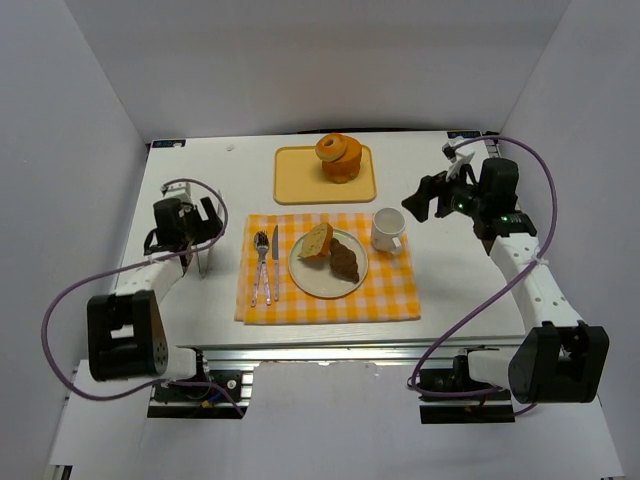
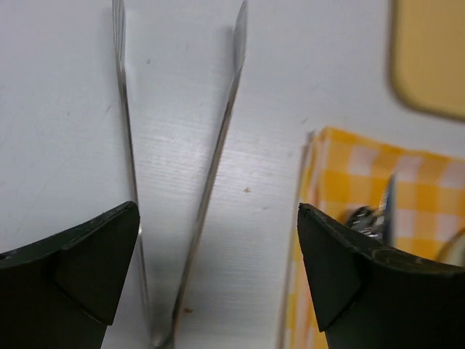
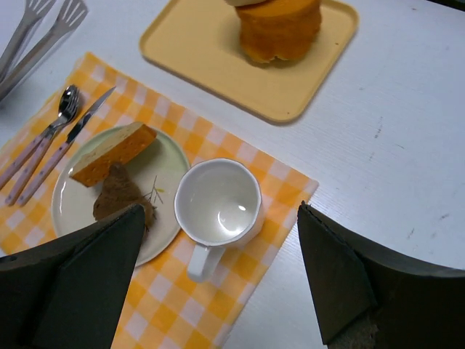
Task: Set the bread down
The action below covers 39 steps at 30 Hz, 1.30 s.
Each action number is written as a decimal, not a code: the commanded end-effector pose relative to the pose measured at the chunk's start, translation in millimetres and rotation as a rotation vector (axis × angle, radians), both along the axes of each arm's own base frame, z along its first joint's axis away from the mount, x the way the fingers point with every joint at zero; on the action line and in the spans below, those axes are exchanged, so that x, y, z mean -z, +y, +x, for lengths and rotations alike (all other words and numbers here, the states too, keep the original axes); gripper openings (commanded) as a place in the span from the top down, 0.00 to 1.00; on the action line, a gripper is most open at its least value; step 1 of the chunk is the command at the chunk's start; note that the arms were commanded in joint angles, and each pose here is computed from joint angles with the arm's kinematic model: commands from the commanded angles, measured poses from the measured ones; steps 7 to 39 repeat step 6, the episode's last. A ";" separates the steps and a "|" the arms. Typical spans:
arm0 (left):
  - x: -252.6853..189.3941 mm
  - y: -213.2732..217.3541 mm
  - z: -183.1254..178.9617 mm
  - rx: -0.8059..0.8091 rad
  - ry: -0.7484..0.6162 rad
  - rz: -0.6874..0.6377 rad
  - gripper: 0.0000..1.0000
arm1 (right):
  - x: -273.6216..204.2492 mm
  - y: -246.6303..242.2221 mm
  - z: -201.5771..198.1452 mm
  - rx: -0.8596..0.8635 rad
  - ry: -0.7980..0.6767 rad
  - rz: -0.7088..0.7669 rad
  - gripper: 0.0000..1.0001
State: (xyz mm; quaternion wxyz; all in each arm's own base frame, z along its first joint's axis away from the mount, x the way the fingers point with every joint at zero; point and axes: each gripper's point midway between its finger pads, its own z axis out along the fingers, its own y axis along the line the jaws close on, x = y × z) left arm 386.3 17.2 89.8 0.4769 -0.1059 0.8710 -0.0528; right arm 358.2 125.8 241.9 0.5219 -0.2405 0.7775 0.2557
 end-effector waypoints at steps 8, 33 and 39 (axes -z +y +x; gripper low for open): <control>-91.9 -21.2 -8.0 -0.042 -0.207 -0.221 0.02 | -36.0 -10.9 18.4 0.118 -0.032 0.042 0.11; -91.9 -21.2 -8.0 -0.042 -0.207 -0.221 0.02 | -36.0 -10.9 18.4 0.118 -0.032 0.042 0.11; -91.9 -21.2 -8.0 -0.042 -0.207 -0.221 0.02 | -36.0 -10.9 18.4 0.118 -0.032 0.042 0.11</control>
